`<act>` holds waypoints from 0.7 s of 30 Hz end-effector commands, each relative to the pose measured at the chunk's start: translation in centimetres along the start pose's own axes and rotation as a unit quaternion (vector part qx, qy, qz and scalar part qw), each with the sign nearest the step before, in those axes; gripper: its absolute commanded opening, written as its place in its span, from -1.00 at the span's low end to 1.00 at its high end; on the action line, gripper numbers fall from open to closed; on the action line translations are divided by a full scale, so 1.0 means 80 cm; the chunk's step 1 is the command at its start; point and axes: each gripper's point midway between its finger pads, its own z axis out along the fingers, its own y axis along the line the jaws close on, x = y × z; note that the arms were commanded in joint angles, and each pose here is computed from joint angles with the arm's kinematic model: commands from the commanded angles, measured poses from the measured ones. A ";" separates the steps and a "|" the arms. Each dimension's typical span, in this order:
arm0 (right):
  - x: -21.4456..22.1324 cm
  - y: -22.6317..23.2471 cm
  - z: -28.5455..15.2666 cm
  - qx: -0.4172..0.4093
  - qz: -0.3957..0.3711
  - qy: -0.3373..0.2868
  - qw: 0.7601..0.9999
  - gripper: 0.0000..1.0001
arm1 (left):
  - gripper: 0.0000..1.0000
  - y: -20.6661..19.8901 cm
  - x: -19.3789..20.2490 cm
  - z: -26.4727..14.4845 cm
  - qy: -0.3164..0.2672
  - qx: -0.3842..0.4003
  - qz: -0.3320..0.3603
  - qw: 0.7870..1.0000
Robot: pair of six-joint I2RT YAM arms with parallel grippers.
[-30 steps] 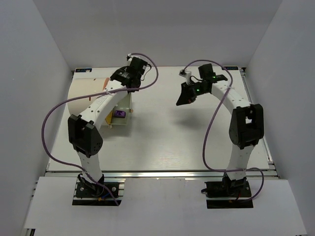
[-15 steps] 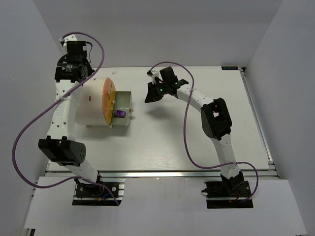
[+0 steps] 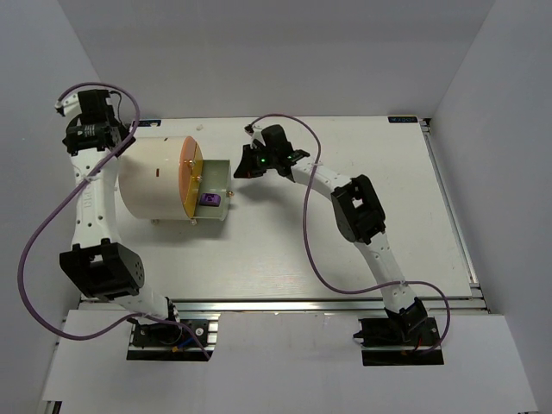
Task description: Sort the legos into containers by color
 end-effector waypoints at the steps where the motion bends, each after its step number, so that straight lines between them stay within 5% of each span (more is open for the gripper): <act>1: -0.041 0.041 0.009 -0.039 -0.014 -0.052 0.998 -1.00 | 0.70 0.035 -0.025 -0.015 -0.031 -0.017 -0.057 0.998; 21: -0.009 0.110 0.037 -0.113 0.012 -0.023 0.993 -1.00 | 0.79 -0.007 0.036 0.019 0.068 0.142 -0.093 0.983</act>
